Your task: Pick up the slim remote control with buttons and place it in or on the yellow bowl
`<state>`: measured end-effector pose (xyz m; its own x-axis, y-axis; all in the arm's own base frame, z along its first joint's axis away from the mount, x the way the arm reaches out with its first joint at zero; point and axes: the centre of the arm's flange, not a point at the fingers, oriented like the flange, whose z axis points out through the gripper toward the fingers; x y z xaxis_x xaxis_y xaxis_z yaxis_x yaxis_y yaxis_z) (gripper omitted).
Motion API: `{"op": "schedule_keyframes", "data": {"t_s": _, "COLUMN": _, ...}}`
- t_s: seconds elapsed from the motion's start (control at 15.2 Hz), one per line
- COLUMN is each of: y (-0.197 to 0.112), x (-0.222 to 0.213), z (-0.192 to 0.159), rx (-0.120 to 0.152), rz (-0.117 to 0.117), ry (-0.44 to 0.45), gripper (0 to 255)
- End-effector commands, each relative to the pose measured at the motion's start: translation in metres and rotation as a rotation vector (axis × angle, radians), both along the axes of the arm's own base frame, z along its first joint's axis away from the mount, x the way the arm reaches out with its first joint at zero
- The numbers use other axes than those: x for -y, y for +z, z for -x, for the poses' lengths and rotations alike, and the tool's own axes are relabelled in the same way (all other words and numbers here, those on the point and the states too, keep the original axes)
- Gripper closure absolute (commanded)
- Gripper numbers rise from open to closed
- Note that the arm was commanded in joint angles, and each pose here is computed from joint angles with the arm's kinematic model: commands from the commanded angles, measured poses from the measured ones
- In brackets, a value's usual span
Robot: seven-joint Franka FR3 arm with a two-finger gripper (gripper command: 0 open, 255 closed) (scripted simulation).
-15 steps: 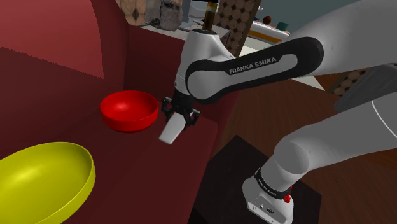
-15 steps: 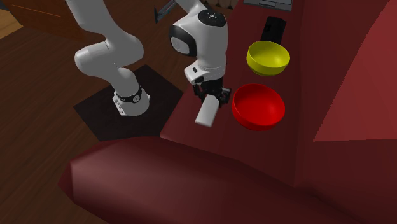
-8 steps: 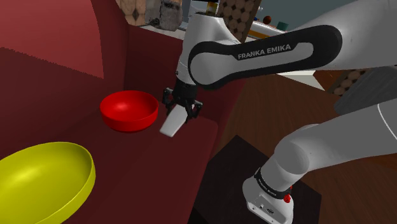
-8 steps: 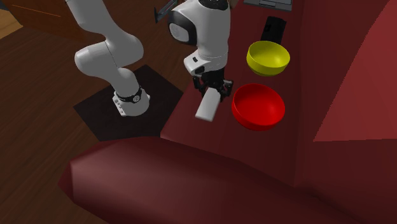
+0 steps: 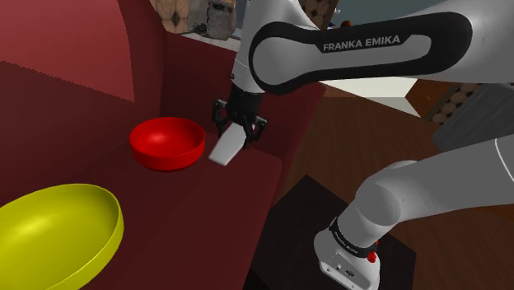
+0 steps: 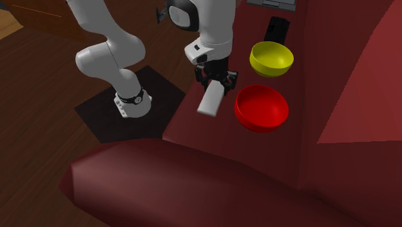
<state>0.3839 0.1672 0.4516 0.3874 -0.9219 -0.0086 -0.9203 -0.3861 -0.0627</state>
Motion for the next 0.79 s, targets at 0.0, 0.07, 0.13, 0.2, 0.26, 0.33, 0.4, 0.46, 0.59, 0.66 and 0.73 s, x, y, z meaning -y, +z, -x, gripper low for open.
{"op": "schedule_keyframes", "data": {"t_s": 0.0, "y": 0.011, "x": 0.000, "z": -0.001, "rx": 0.000, "rz": 0.000, "ry": 0.000, "gripper": 255}}
{"op": "schedule_keyframes", "data": {"t_s": 0.07, "y": 0.017, "x": 0.000, "z": -0.001, "rx": 0.000, "rz": 0.000, "ry": 0.000, "gripper": 255}}
{"op": "schedule_keyframes", "data": {"t_s": 0.13, "y": 0.022, "x": 0.000, "z": -0.001, "rx": 0.000, "rz": 0.000, "ry": 0.000, "gripper": 255}}
{"op": "schedule_keyframes", "data": {"t_s": 0.2, "y": 0.027, "x": 0.000, "z": -0.001, "rx": 0.000, "rz": 0.000, "ry": 0.000, "gripper": 255}}
{"op": "schedule_keyframes", "data": {"t_s": 0.26, "y": 0.033, "x": 0.000, "z": -0.001, "rx": 0.000, "rz": 0.000, "ry": 0.000, "gripper": 255}}
{"op": "schedule_keyframes", "data": {"t_s": 0.33, "y": 0.038, "x": 0.000, "z": -0.001, "rx": 0.000, "rz": 0.000, "ry": 0.000, "gripper": 255}}
{"op": "schedule_keyframes", "data": {"t_s": 0.4, "y": 0.043, "x": 0.000, "z": -0.001, "rx": 0.000, "rz": 0.000, "ry": 0.000, "gripper": 255}}
{"op": "schedule_keyframes", "data": {"t_s": 0.46, "y": 0.048, "x": 0.000, "z": -0.001, "rx": 0.000, "rz": 0.000, "ry": 0.000, "gripper": 255}}
{"op": "schedule_keyframes", "data": {"t_s": 0.59, "y": 0.049, "x": -0.013, "z": -0.001, "rx": 0.000, "rz": 0.000, "ry": 0.000, "gripper": 255}}
{"op": "schedule_keyframes", "data": {"t_s": 0.66, "y": 0.049, "x": -0.026, "z": -0.002, "rx": 0.000, "rz": 0.000, "ry": 0.000, "gripper": 255}}
{"op": "schedule_keyframes", "data": {"t_s": 0.73, "y": 0.049, "x": -0.039, "z": -0.002, "rx": 0.000, "rz": 0.000, "ry": 0.000, "gripper": 255}}
